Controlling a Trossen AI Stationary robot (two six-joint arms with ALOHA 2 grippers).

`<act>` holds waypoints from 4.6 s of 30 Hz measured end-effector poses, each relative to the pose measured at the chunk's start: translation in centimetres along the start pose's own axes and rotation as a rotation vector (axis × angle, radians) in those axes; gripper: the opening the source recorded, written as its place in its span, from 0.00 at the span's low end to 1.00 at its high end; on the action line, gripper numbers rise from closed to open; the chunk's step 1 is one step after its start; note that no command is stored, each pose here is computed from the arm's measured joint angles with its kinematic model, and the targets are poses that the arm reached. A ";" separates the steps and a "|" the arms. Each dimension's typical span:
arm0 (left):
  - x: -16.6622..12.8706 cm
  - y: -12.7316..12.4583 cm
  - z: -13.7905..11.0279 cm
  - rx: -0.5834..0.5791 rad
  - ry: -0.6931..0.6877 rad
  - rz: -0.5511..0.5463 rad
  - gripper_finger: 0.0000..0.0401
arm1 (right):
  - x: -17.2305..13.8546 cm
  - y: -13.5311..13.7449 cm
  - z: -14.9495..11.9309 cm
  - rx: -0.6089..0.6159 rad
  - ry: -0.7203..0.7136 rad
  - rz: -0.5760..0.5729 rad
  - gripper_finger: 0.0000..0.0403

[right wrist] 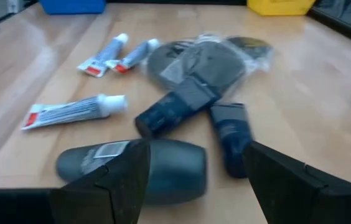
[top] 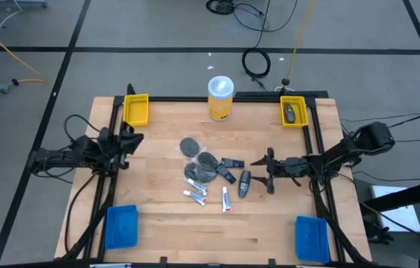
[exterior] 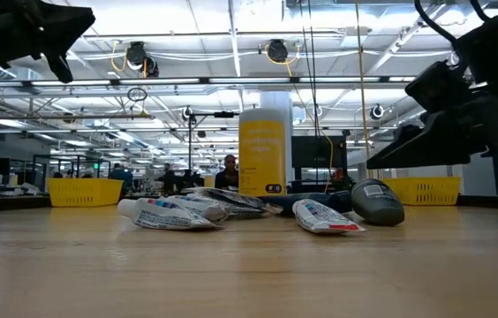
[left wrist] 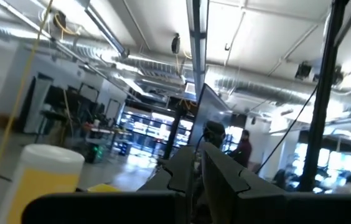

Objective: Pick & Place Travel size toiletries
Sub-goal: Put the black hairbrush into the left blue bin

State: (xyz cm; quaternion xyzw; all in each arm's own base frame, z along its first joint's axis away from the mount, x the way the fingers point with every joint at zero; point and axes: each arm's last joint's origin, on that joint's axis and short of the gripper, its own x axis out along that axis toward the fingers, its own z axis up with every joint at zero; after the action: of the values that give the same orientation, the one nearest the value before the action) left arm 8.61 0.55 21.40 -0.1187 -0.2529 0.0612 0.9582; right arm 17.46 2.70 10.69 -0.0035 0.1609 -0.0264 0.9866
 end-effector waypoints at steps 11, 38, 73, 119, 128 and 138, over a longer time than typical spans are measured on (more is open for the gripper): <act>0.5 0.0 -1.5 0.034 0.143 -0.034 0.08 | -0.1 0.4 1.1 -0.023 -0.115 0.024 0.62; 15.7 -1.3 -10.7 0.497 0.864 0.003 0.10 | -0.3 -0.5 2.8 -0.099 -0.278 -0.094 0.62; 20.7 0.5 -19.5 0.557 1.387 0.048 0.47 | -0.2 -0.5 2.5 -0.026 -0.253 -0.094 0.62; 23.3 -1.8 -12.5 0.506 1.082 0.088 0.01 | -0.2 -0.5 2.4 0.005 -0.243 -0.089 0.62; 21.0 -9.0 -5.3 0.246 0.972 -0.022 0.01 | -0.2 -0.5 2.4 0.024 -0.241 -0.087 0.62; 14.7 -15.9 -1.9 -0.190 1.194 -0.118 0.01 | -0.2 -0.5 2.5 0.021 -0.249 -0.087 0.62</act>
State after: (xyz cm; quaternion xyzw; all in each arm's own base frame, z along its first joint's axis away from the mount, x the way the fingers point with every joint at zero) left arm 23.18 -12.60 30.81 -0.2030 0.3179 -0.0921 0.9216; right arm 18.00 2.22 13.10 -0.0034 0.0368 -0.0703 0.9968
